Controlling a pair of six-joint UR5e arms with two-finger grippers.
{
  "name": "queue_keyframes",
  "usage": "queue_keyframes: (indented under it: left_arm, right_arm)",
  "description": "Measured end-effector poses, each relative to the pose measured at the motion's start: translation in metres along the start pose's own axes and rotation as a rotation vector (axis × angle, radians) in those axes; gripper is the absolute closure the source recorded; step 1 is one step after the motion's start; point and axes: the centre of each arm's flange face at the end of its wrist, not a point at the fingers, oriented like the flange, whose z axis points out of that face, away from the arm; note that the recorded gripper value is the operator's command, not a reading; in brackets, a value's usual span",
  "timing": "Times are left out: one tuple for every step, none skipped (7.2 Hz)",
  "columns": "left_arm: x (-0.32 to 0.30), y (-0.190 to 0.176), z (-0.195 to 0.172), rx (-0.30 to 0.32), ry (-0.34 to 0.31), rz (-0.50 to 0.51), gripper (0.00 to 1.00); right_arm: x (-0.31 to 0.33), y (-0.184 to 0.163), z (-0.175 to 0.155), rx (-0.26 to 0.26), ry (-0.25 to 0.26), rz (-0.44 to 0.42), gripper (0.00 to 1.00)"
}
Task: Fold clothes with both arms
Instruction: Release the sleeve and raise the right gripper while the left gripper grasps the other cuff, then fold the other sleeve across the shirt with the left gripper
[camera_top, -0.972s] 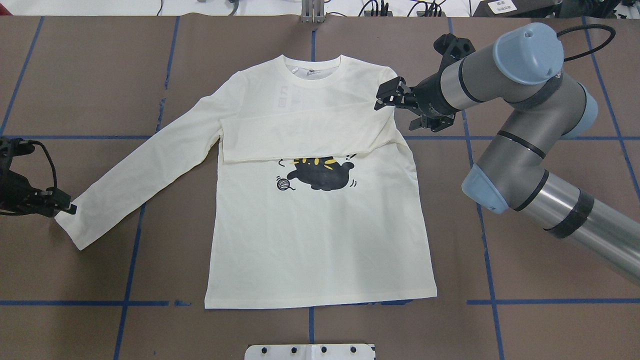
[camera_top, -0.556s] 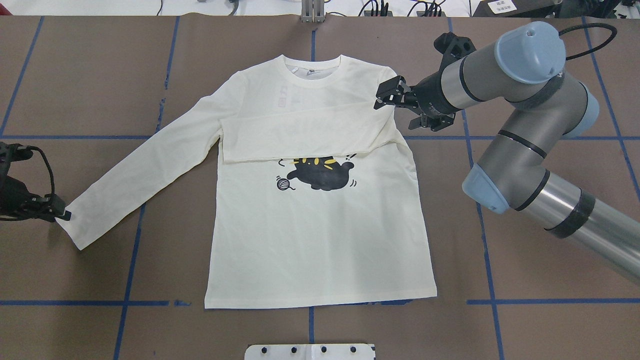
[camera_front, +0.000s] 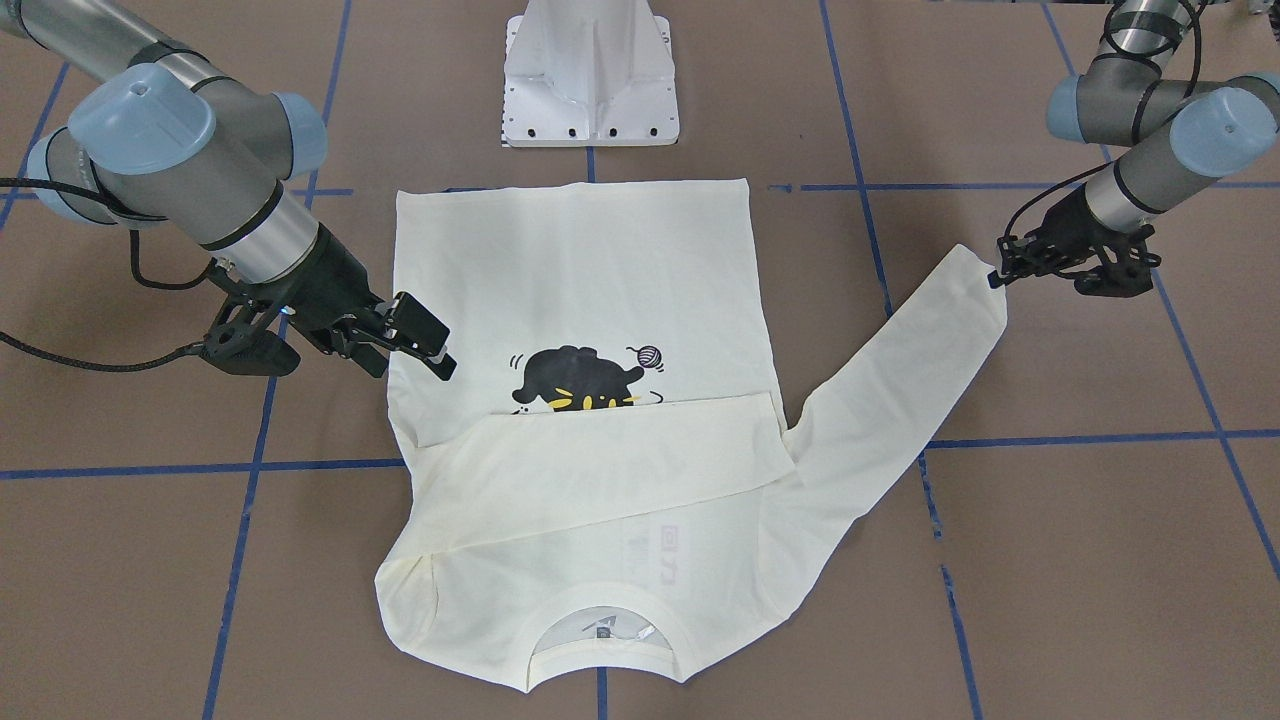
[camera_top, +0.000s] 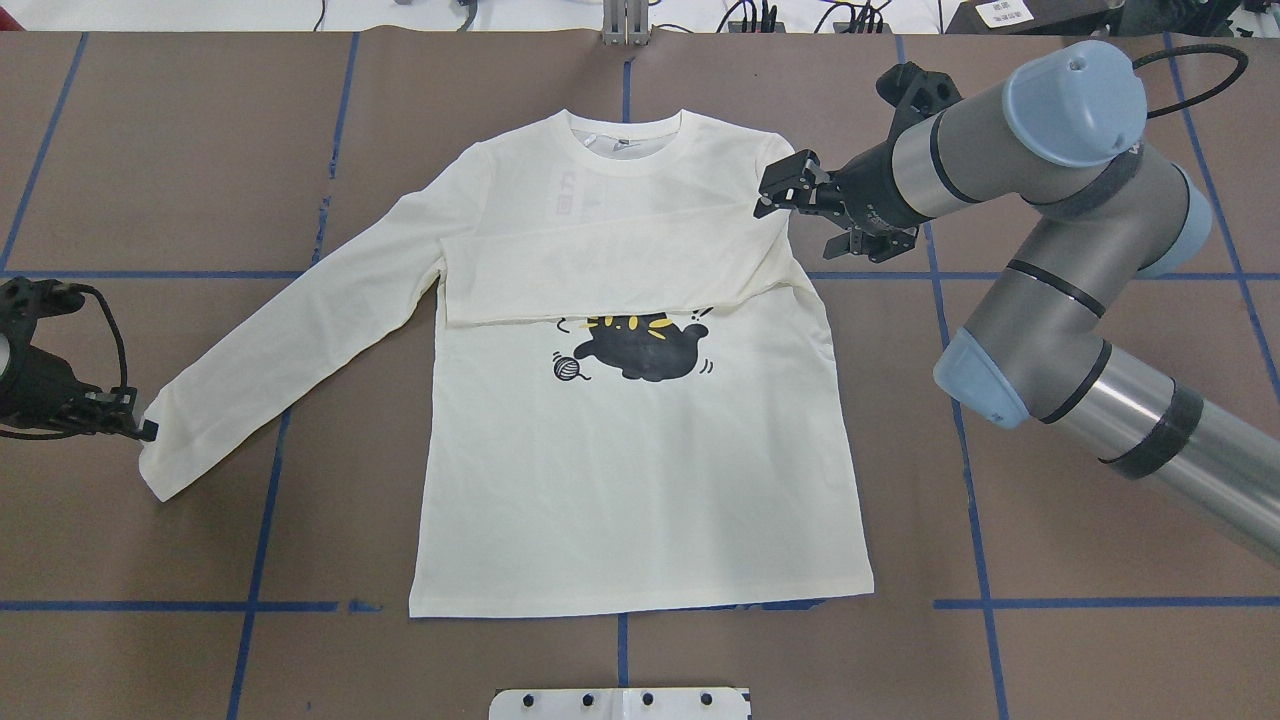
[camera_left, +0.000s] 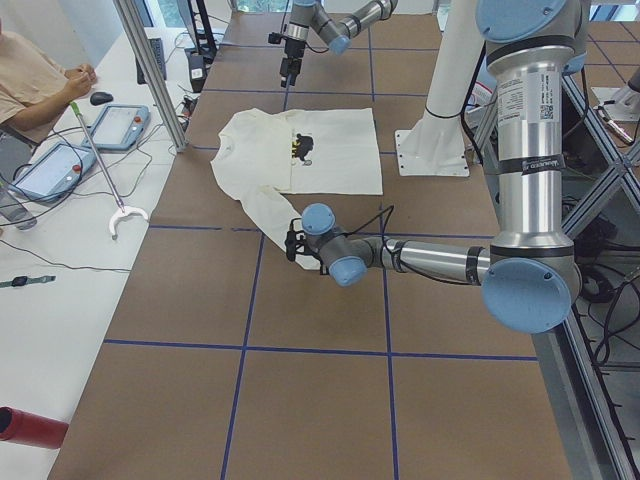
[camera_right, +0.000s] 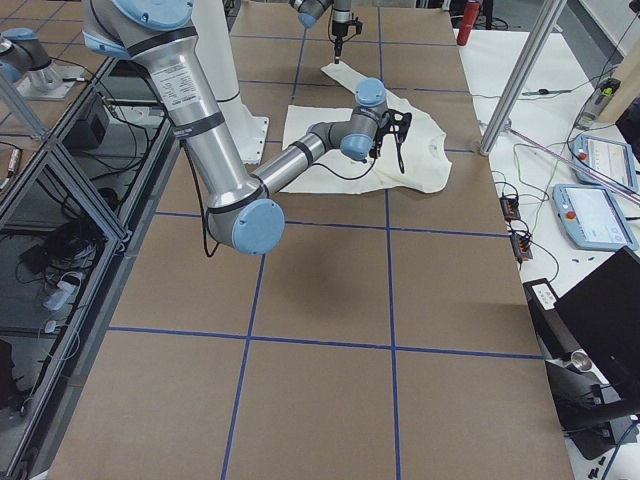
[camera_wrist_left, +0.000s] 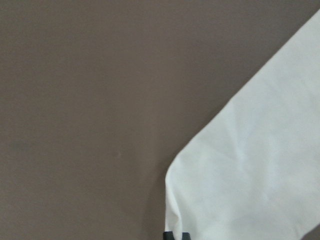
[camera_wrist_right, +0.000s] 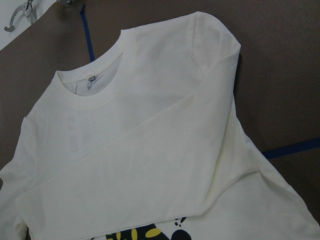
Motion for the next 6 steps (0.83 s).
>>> queue_keyframes:
  left_arm:
    - [0.049, -0.005, -0.014, -0.015, 0.079, -0.010, 1.00]
    - [0.117, -0.025, -0.023, -0.028, 0.165, -0.043, 1.00]
    - [0.199, -0.060, -0.028, -0.027, 0.230, -0.106, 1.00]
    - [0.289, -0.094, -0.022, -0.005, 0.265, -0.187, 1.00]
    - [0.374, -0.120, -0.014, 0.028, 0.293, -0.259, 1.00]
    - [0.453, -0.143, -0.012, 0.067, 0.322, -0.317, 1.00]
  right_arm:
    - [0.014, 0.000, -0.010, 0.000, 0.003, 0.004, 0.00]
    - [0.033, -0.001, -0.024, -0.003, 0.008, 0.001, 0.00]
    - [0.056, -0.005, -0.039, -0.011, 0.019, -0.012, 0.00]
    - [0.087, -0.013, -0.056, -0.020, 0.038, -0.038, 0.00]
    - [0.118, -0.022, -0.072, -0.024, 0.059, -0.073, 0.00]
    - [0.140, -0.028, -0.081, -0.024, 0.077, -0.103, 0.00]
